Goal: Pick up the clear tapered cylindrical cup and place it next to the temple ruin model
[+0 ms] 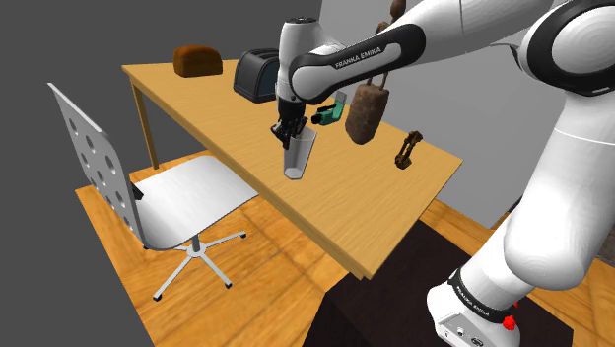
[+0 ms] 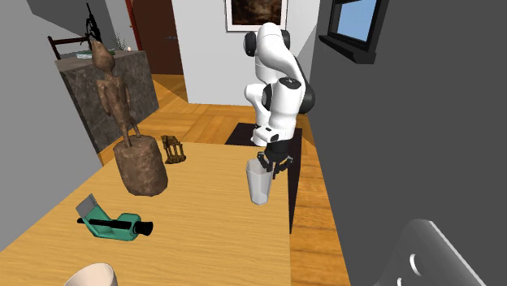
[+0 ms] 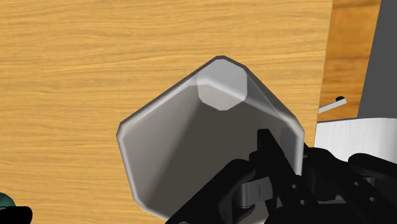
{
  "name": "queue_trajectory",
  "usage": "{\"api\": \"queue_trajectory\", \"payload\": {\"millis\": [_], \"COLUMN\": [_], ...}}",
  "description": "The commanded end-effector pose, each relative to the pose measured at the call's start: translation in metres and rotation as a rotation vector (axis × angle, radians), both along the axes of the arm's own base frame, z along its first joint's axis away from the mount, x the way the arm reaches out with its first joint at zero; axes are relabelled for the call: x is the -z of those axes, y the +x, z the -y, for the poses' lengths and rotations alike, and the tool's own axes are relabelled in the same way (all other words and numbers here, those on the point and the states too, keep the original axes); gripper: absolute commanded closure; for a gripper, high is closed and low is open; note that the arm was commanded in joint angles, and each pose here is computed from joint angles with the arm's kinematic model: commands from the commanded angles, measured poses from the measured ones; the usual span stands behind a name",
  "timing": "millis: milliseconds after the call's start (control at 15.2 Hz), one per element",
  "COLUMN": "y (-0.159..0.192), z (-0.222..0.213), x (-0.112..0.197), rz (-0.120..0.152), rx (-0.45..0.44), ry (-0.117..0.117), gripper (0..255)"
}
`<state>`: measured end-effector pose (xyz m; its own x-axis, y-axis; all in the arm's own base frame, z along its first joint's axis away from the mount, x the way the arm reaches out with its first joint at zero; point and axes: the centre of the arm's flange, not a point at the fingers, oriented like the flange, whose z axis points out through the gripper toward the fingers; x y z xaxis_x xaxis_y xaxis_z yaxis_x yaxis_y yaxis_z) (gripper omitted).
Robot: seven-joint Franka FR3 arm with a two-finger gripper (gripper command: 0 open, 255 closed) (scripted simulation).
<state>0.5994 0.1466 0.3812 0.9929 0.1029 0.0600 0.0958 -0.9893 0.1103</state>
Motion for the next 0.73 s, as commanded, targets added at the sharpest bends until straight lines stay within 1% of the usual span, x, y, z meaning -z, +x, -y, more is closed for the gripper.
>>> {"api": "queue_trajectory", "payload": {"millis": [0, 660], "y": [0.0, 0.0], "z": [0.0, 0.0], "x": [-0.005, -0.058], "rz": [0.0, 0.0], "rx": [0.0, 0.0], "ry": [0.0, 0.0], "gripper": [255, 255]}}
